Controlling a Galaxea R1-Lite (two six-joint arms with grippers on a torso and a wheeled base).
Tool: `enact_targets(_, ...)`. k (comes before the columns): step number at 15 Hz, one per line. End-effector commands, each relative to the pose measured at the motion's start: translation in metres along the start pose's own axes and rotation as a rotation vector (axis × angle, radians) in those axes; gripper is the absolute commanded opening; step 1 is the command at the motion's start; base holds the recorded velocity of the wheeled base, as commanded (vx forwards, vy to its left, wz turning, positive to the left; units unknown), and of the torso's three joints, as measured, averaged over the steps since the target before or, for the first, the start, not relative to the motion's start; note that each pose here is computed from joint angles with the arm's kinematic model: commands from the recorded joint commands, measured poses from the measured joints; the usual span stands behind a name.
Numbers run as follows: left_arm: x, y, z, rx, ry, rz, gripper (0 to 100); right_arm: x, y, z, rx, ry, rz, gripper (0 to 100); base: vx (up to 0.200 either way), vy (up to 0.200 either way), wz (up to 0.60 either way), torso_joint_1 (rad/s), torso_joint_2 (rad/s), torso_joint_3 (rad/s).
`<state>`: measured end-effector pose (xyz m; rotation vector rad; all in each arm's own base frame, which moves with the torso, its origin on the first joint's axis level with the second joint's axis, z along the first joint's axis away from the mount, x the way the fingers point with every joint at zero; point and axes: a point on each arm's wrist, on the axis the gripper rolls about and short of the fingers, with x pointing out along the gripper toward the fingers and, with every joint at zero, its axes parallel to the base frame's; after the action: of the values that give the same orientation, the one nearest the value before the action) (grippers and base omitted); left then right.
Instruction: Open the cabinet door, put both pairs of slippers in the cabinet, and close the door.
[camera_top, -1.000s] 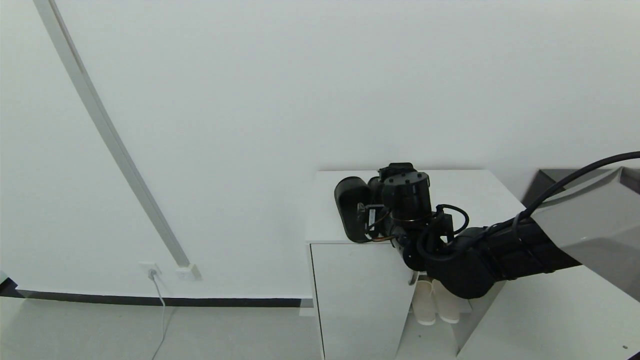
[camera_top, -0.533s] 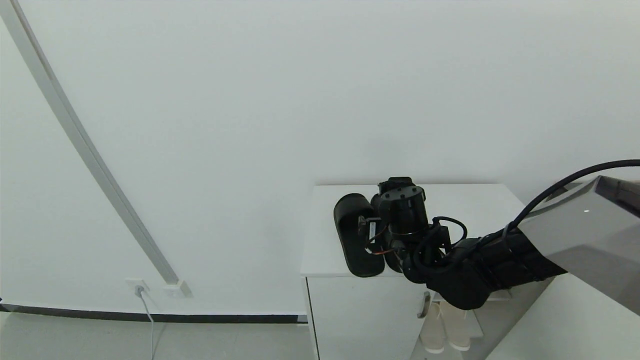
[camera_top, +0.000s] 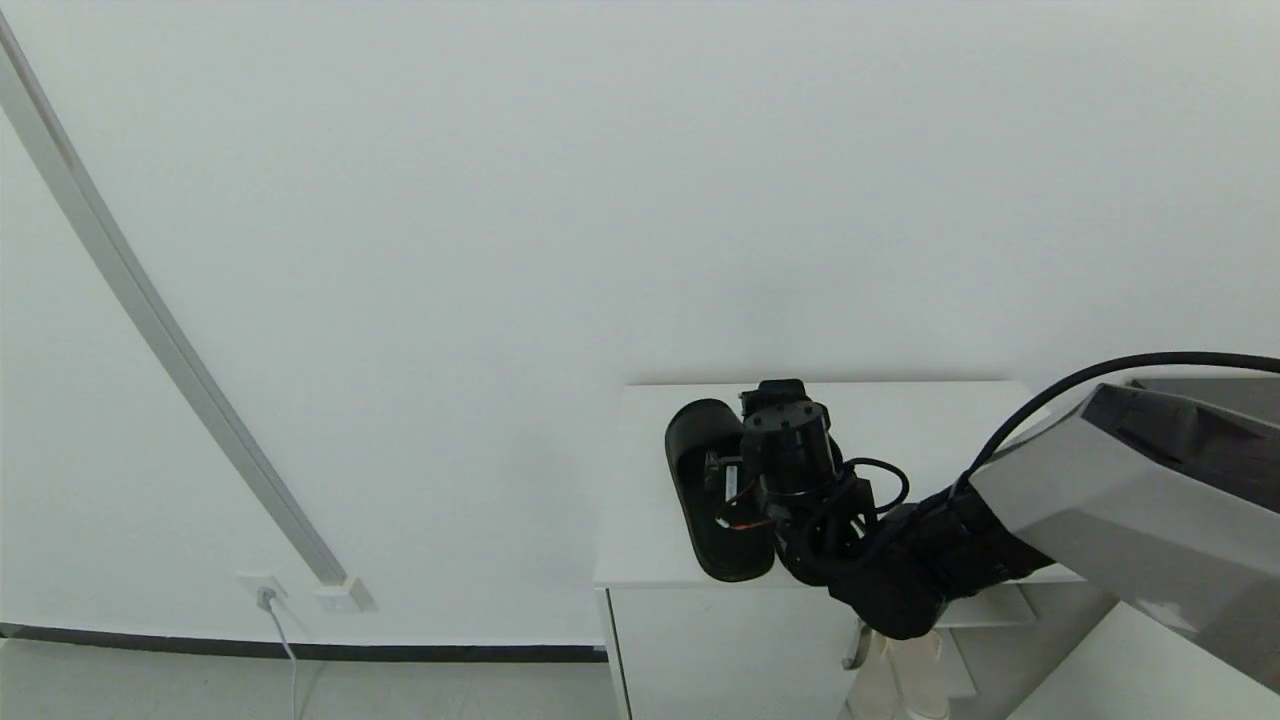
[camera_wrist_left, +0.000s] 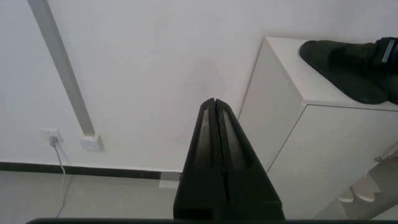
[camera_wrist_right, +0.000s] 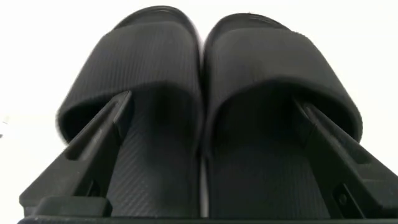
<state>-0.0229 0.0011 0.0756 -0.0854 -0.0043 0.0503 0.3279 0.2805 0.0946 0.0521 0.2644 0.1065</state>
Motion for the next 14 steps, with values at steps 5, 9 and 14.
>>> enact_targets(5,0.000,0.000,0.000,-0.001,0.000,0.002,0,0.012,0.004,-0.009,-0.010,0.009,0.004,100,0.000,0.000,0.00,0.000,0.00,0.000)
enact_targets(9,0.000,0.000,0.000,-0.001,0.000,0.002,0,0.026,0.001,-0.007,-0.032,-0.044,0.003,100,0.000,0.000,0.00,0.000,0.00,0.000)
enact_targets(14,0.000,0.000,0.000,-0.001,0.000,0.002,0,0.035,-0.003,-0.014,-0.049,-0.074,-0.001,100,0.000,0.000,0.00,0.000,0.00,0.000)
